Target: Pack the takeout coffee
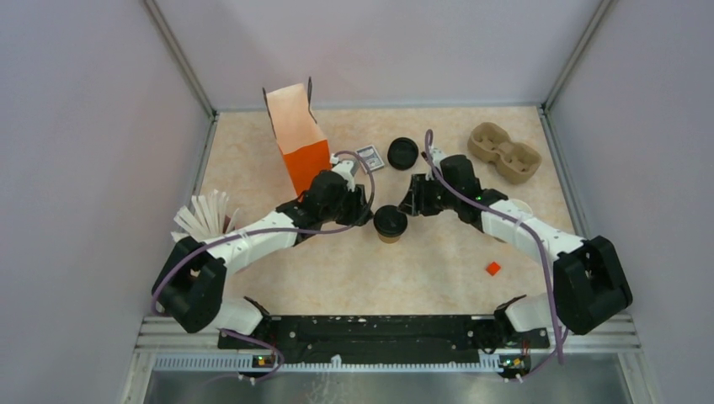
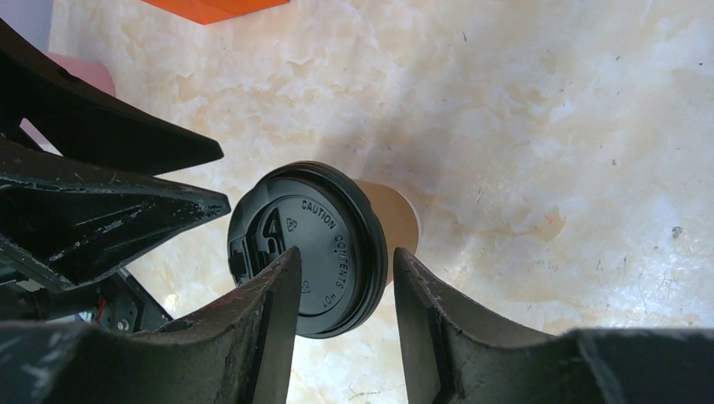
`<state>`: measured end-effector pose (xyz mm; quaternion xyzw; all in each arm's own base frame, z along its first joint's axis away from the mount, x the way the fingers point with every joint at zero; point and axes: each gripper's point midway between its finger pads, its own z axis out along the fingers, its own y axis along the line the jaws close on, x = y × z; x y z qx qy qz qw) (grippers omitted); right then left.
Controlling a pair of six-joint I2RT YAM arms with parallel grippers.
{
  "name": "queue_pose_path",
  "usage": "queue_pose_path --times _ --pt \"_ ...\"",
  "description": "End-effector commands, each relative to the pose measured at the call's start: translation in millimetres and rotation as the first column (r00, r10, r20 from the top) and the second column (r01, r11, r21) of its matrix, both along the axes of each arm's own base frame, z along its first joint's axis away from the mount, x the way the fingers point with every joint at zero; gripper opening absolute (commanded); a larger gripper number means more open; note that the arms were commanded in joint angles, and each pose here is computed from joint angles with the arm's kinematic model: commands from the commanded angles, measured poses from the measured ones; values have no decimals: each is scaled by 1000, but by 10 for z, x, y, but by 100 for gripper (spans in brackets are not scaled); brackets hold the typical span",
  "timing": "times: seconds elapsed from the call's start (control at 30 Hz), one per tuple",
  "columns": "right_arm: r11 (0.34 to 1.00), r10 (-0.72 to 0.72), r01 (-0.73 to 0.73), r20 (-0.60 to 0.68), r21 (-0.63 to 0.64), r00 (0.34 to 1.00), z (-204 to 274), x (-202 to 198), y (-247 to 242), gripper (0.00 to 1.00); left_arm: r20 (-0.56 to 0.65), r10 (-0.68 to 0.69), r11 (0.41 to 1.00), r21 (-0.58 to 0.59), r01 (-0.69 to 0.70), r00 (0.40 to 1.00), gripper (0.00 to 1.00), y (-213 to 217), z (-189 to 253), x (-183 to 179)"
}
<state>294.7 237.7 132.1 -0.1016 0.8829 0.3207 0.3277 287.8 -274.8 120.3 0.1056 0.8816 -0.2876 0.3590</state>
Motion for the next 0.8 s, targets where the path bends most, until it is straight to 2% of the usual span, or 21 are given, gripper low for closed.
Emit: queue_pose_path --times 0.0,0.5,0.77 --pt "1000 15 -15 30 15 999 21 77 29 44 -21 33 999 -18 -34 999 52 0 -52 26" --pt "1000 29 -29 -28 1 999 -360 -76 -14 44 -83 15 998 -59 -20 996 52 -43 -296 -99" --pt "1000 28 -28 -19 4 999 -272 -67 -13 45 -80 0 998 -62 -5 997 54 -60 -270 -116"
